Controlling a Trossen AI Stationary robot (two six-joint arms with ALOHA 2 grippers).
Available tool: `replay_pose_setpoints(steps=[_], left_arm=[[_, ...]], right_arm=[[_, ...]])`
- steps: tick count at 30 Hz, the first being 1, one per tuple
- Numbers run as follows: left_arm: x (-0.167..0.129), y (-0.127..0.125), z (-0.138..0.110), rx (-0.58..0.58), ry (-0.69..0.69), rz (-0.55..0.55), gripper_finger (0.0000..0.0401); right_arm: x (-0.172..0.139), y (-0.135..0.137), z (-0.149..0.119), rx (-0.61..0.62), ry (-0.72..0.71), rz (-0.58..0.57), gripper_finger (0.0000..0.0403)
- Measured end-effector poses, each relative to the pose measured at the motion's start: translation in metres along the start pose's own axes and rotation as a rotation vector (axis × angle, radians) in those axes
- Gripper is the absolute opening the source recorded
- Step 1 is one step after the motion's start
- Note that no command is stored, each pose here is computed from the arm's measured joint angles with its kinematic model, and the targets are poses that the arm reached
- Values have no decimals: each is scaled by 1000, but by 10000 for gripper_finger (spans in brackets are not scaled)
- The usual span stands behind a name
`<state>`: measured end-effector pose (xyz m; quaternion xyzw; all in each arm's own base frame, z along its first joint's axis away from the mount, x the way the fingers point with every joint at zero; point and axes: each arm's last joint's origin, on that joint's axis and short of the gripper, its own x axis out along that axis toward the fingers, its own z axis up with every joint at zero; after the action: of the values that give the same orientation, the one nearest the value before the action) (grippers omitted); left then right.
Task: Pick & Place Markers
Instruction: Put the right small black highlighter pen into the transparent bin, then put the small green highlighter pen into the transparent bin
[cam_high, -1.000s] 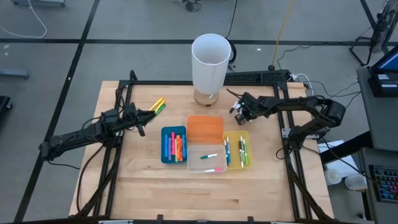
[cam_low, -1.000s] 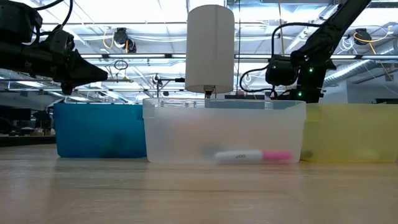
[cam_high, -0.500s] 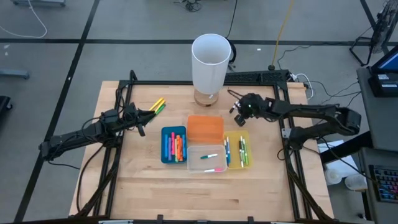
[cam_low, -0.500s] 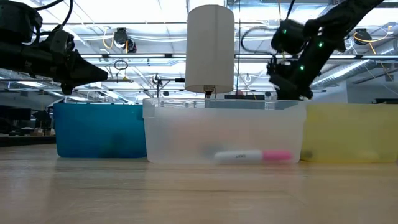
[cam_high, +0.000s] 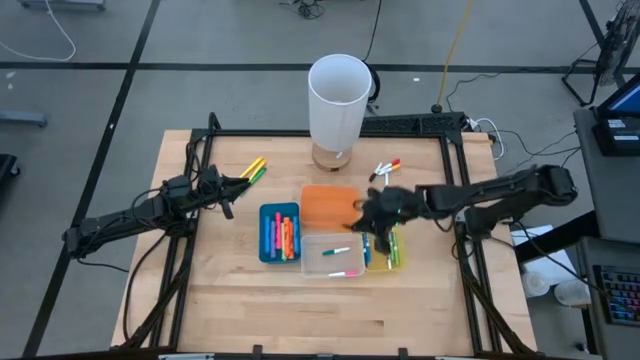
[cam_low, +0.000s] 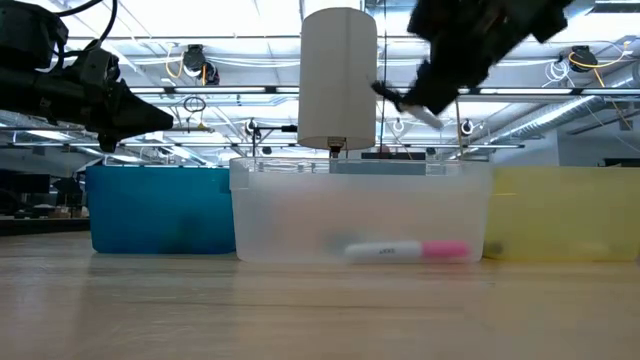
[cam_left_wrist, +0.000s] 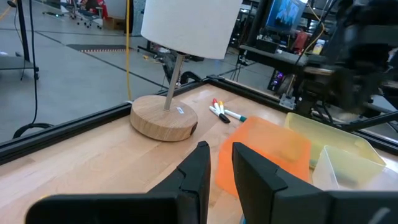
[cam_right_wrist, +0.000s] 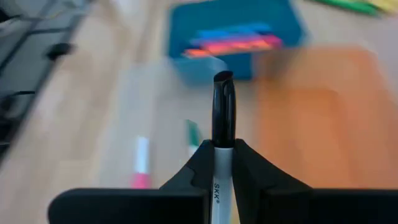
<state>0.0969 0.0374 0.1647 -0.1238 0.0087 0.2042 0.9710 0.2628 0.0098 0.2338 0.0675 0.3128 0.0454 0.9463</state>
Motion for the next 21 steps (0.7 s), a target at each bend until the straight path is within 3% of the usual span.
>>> replay_pose_setpoints(steps=[6,12,21], left_arm=[[0,0,0,0,0,0,72],[0,0,0,0,-1,0,72],[0,0,0,0,0,0,72]], right_arm=[[25,41,9,-127,21,120,21],[60,49,-4,-137,149,199,24],[62,41,-2,-51,151,170,117]])
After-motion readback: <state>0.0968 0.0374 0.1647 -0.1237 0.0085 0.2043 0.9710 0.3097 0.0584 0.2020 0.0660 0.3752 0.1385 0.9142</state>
